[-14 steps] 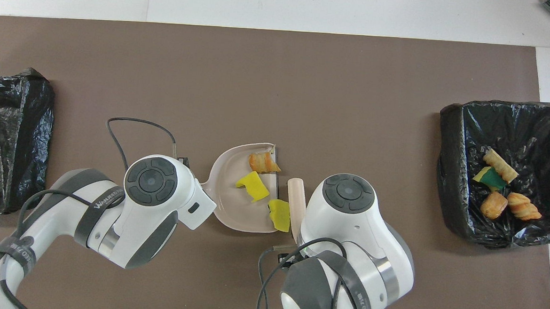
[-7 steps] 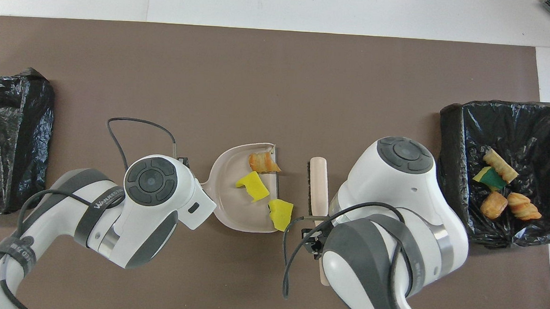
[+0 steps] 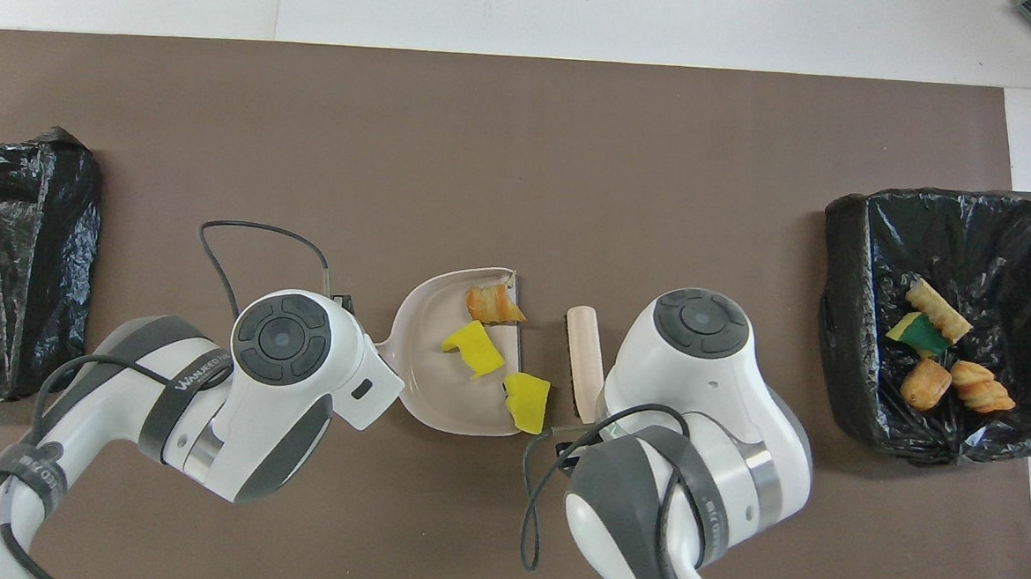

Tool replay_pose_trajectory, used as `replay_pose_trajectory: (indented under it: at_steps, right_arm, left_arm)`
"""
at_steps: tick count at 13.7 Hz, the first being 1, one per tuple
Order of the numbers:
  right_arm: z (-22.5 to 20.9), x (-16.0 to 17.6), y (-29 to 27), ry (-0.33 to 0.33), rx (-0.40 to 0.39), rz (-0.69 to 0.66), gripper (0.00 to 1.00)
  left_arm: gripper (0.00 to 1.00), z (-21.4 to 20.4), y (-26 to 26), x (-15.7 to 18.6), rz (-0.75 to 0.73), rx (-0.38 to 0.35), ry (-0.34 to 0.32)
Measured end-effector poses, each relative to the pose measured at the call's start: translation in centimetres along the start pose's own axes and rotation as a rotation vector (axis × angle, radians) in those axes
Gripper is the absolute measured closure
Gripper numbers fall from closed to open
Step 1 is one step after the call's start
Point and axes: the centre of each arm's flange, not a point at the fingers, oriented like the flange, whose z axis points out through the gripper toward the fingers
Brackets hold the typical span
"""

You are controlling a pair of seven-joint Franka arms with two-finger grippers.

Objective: Sweep and dump trash in bin
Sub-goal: 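Sweep the remaining sponge into the dustpan with the right gripper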

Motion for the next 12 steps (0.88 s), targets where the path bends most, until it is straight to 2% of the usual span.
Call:
replay_pose_trajectory:
  at_steps: [4,7,10,12]
  right_arm:
    - [-0.4,0.3,-1.4,-0.019,0.137,0.058,0.74]
    - [-2.7,0.4,-2.6,-0.001,0.202,0.066,0.74]
    - [-3.6,0.3,-3.0,0.000,0.212,0.059,0.74]
    - [-4.7,-0.2,-2.7,-0.029,0.201,0.052,0.74]
  left_arm:
    - [0.69,0.1,-0.1,-0.3,0.003,0.000,0.001]
    - [0.69,0.1,-0.1,-0.3,0.003,0.000,0.000]
    - [0.69,0.1,-0.1,-0.3,0.007,0.001,0.001]
    - [0.69,0.1,-0.1,-0.3,0.007,0.001,0.001]
